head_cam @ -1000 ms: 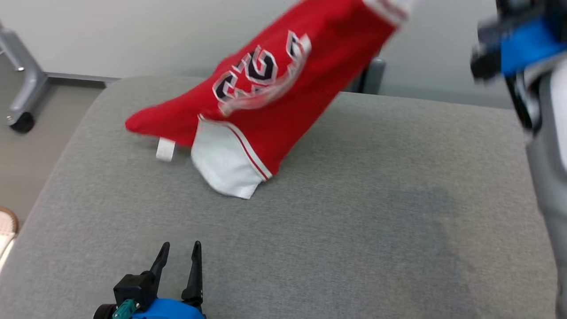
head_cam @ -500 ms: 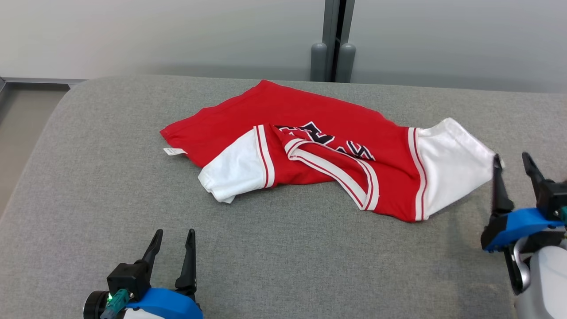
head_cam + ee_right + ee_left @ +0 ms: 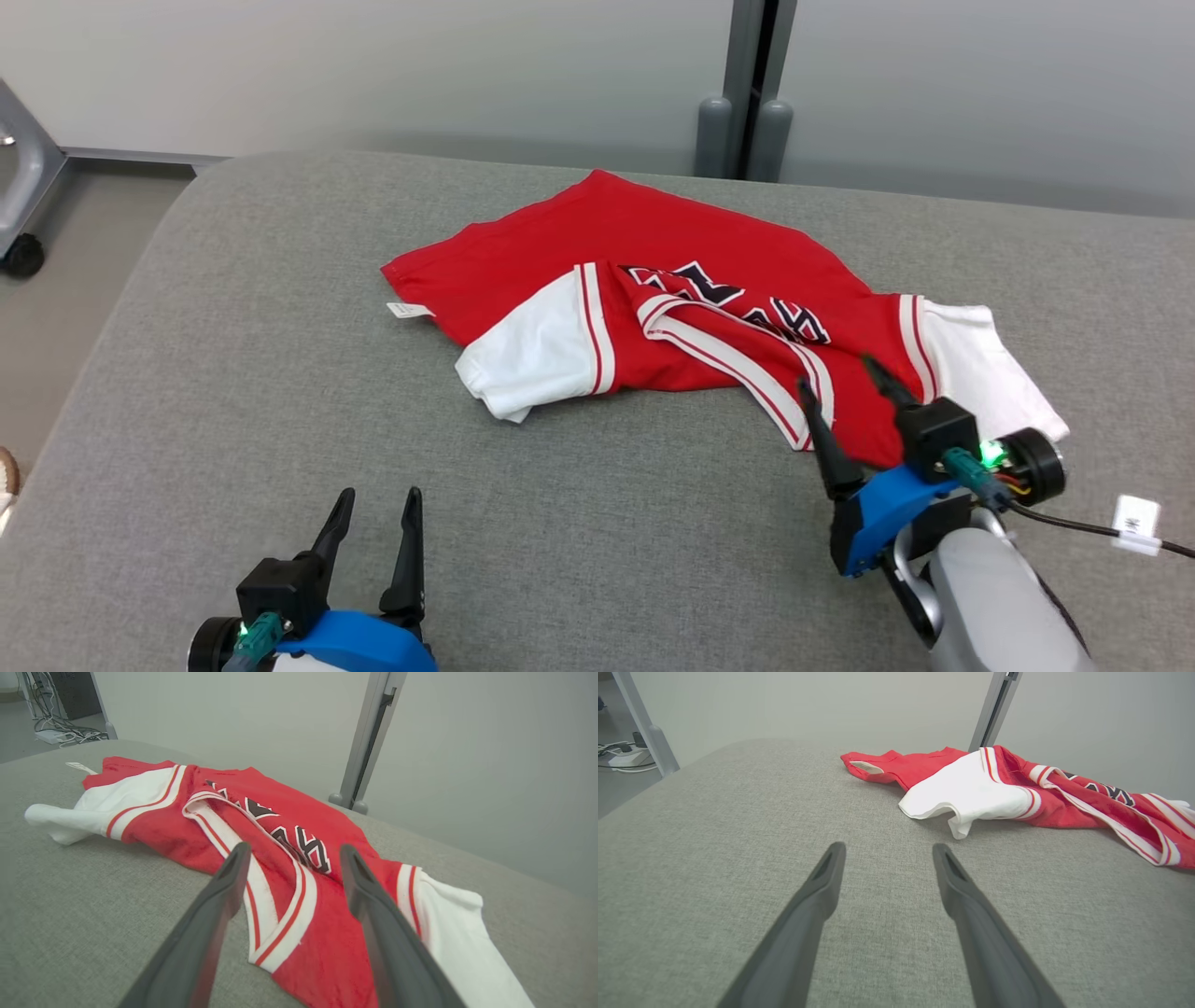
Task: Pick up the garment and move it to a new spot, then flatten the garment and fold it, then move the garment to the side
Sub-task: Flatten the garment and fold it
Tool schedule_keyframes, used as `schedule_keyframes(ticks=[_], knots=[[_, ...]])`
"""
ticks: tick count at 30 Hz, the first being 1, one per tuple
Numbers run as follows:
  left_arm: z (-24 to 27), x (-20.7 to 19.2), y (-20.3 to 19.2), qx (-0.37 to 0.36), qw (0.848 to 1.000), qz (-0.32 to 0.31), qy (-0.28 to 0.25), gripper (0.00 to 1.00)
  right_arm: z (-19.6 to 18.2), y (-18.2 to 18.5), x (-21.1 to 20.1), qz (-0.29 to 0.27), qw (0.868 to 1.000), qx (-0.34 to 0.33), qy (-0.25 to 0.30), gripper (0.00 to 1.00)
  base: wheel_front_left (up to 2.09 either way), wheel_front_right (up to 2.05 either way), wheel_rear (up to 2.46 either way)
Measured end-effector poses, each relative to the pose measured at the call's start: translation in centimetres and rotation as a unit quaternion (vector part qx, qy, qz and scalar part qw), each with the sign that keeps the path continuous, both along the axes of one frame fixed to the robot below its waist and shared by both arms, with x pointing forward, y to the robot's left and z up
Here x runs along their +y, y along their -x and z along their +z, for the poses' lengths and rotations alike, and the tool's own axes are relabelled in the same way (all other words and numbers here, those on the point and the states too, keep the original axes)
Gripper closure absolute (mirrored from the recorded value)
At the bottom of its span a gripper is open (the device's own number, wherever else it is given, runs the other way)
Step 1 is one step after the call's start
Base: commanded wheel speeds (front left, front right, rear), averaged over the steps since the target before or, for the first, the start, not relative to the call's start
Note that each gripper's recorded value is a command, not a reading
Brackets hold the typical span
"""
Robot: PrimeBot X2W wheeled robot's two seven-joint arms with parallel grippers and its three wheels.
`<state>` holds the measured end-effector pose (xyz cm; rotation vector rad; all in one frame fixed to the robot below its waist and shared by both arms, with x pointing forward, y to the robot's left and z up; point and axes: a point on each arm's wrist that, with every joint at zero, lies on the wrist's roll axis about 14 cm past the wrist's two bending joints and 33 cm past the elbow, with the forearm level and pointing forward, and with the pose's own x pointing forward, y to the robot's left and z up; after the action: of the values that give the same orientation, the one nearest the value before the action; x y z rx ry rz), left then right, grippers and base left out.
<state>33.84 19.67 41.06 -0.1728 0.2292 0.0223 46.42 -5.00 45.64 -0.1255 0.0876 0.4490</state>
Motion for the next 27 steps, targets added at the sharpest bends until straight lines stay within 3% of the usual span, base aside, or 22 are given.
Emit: schedule_keyframes(ticks=[7, 16, 19, 24, 27], knots=[[-0.2, 0.6, 0.4, 0.005, 1.0, 0.01, -0.002, 0.0, -2.4, 1.0, 4.2, 0.062, 0.997, 0.047, -0.001, 0.0, 0.0, 0.0, 0.0], [-0.4, 2.1, 1.2, 0.012, 0.999, 0.036, -0.002, 0.0, -1.7, 0.8, 11.0, 0.159, 0.986, 0.049, -0.001, 0.0, 0.0, 0.0, 0.0], [-0.6, 2.8, 1.7, 0.017, 0.999, 0.047, -0.004, 0.0, -1.5, -0.2, 12.0, 0.167, 0.985, 0.051, 0.003, 0.0, 0.0, 0.0, 0.0], [-0.8, 3.6, 2.0, 0.022, 0.998, 0.061, -0.005, 0.0, -1.2, -3.8, 11.1, 0.127, 0.99, 0.055, -0.003, 0.0, 0.0, 0.0, 0.0], [-0.9, 3.9, 2.2, 0.026, 0.997, 0.068, -0.004, 0.0, -2.7, -4.0, 11.0, 0.12, 0.99, 0.075, 0.0, 0.0, 0.0, 0.0, 0.0]])
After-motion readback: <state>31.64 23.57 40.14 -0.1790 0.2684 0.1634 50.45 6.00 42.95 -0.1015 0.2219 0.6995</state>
